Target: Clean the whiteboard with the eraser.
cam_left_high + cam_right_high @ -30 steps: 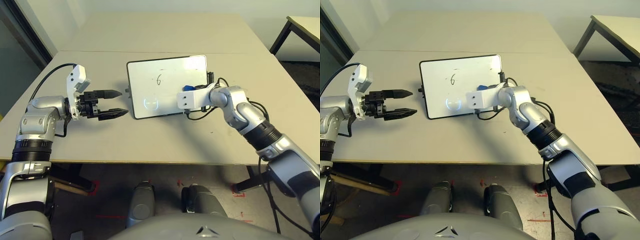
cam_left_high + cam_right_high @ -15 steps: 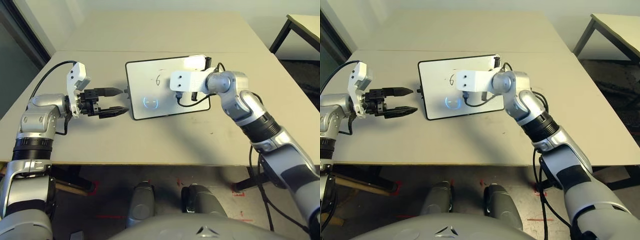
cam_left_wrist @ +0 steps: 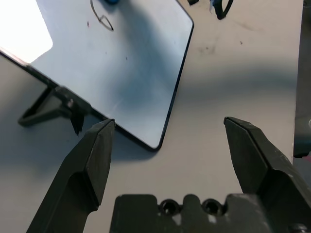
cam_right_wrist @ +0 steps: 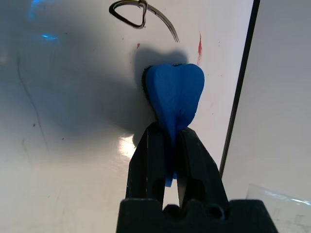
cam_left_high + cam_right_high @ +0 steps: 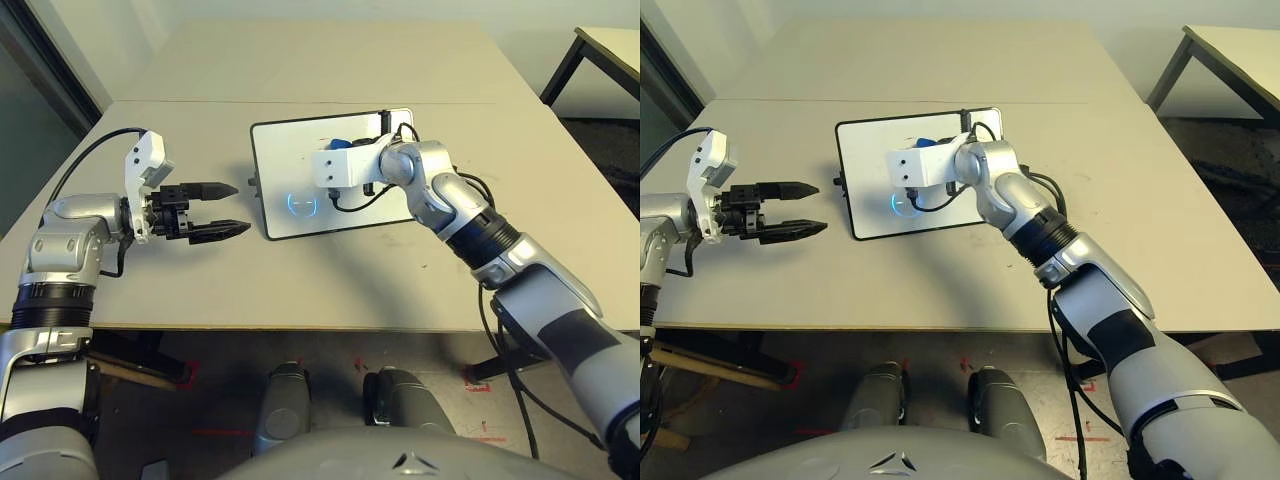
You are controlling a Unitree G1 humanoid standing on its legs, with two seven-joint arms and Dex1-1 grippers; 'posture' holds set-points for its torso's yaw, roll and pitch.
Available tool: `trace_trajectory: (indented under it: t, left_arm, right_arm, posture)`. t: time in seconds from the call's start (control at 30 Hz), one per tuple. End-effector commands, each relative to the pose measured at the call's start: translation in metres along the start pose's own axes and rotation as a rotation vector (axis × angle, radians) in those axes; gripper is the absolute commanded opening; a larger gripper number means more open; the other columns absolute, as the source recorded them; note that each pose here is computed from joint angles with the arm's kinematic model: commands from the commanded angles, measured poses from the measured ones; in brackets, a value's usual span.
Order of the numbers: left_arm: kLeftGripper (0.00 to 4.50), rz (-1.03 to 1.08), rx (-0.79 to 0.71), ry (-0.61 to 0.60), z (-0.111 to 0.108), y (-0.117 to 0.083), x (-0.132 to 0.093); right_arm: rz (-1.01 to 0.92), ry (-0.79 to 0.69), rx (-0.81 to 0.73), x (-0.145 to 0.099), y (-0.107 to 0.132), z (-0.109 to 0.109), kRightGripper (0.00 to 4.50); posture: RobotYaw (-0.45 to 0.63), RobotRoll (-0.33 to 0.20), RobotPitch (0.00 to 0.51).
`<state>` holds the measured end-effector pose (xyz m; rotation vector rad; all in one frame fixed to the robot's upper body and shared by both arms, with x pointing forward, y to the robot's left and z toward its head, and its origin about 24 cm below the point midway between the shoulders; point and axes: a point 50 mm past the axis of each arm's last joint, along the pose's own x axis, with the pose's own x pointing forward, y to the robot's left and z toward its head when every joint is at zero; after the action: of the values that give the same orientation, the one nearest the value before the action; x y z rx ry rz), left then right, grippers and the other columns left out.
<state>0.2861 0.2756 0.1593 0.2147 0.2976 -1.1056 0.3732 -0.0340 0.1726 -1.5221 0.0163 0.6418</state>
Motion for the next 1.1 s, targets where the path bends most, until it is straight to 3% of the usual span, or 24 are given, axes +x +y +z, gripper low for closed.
trace_trajectory:
  t: [0.03,0.63,1.1]
  left_arm:
    - [4.5,0.01,0.012,-0.004,0.005,-0.001,-0.004]
    - [4.5,0.021,0.014,-0.017,0.007,-0.002,-0.003]
    - [4.5,0.009,0.016,-0.031,0.008,0.001,0.003]
  right_arm:
    - [0.001,0.025,-0.079,0.007,0.004,0.002,0.12]
    - [0.011,-0.092,-0.126,0.01,0.011,0.042,0.12]
    - [0.061,0.015,-0.127,-0.003,0.019,-0.002,0.12]
  posture:
    - [0.35,0.0,0.06]
    - [0.36,0.0,0.056]
    - [0.32,0.0,0.054]
